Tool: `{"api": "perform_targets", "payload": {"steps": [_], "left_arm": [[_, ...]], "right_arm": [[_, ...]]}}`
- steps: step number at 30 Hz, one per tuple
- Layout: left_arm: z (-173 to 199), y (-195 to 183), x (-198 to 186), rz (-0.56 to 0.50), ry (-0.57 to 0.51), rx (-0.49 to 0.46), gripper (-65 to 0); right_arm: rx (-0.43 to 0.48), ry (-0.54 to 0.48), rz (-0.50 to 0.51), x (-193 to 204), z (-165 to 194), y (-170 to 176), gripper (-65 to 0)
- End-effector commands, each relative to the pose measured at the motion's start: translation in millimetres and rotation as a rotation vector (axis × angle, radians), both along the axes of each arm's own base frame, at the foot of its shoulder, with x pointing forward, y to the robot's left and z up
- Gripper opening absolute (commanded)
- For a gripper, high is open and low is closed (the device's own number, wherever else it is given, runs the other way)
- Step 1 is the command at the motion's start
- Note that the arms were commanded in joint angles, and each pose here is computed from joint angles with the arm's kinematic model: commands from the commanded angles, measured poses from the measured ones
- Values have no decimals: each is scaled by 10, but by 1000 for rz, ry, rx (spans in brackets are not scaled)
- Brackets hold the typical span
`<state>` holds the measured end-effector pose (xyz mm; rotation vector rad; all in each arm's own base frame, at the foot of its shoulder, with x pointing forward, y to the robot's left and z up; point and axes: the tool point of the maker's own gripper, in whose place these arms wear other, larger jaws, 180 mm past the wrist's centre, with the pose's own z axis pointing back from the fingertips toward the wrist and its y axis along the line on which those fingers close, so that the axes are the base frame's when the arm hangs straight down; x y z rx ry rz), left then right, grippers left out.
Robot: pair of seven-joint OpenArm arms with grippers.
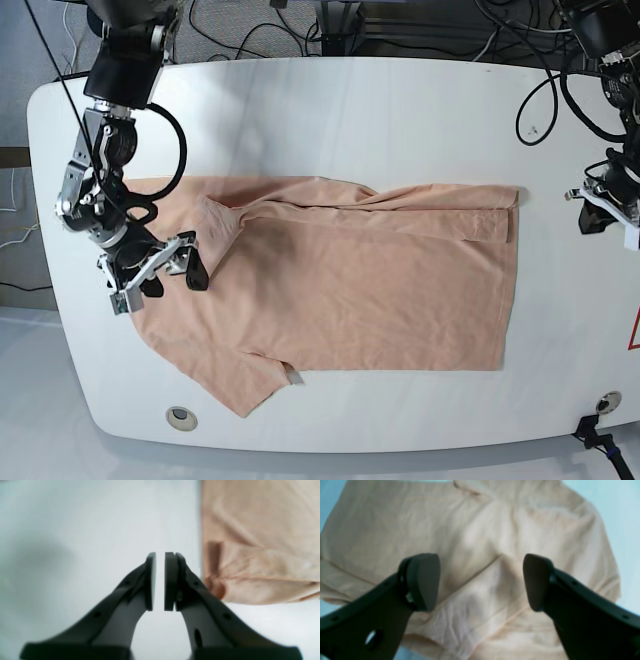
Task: Fold the T-shirt properly
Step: 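Fold the sleeve inward with the right gripper toward the shirt's middle, then grasp the folded edge with both grippers at its two corners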
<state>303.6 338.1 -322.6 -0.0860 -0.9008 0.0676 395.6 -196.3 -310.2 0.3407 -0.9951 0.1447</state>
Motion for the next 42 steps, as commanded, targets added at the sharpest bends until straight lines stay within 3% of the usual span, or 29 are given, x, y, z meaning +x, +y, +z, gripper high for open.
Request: {"api": "perform_targets", "payload": {"steps": [1, 8, 12, 14, 17, 19, 26, 42], "left_arm": [[274, -63, 114, -71, -80, 45, -598], [97, -689, 104, -369, -57, 63, -598], [-75, -861, 76, -435, 1, 98, -592], [-119, -934, 91, -464, 3, 135, -499], [-153, -992, 89, -475, -24, 145, -268], [-189, -942, 87, -472, -7, 182, -211], [-538, -689, 124, -424, 130, 301, -211], [-898, -779, -67, -410, 212, 220, -226]], "right_arm": [[-13, -62, 6, -43, 156, 0, -151], [-10, -6, 5, -231, -72, 2, -151], [-12, 6, 6, -266, -115, -2, -151], [-10, 6, 8, -266, -117, 8, -151], [-10, 8, 10, -272, -124, 13, -151], [-10, 10, 9, -272, -129, 13, -151], [-10, 13, 8, -275, -140, 10, -151], [-9, 14, 9, -280, -145, 12, -151]]}}
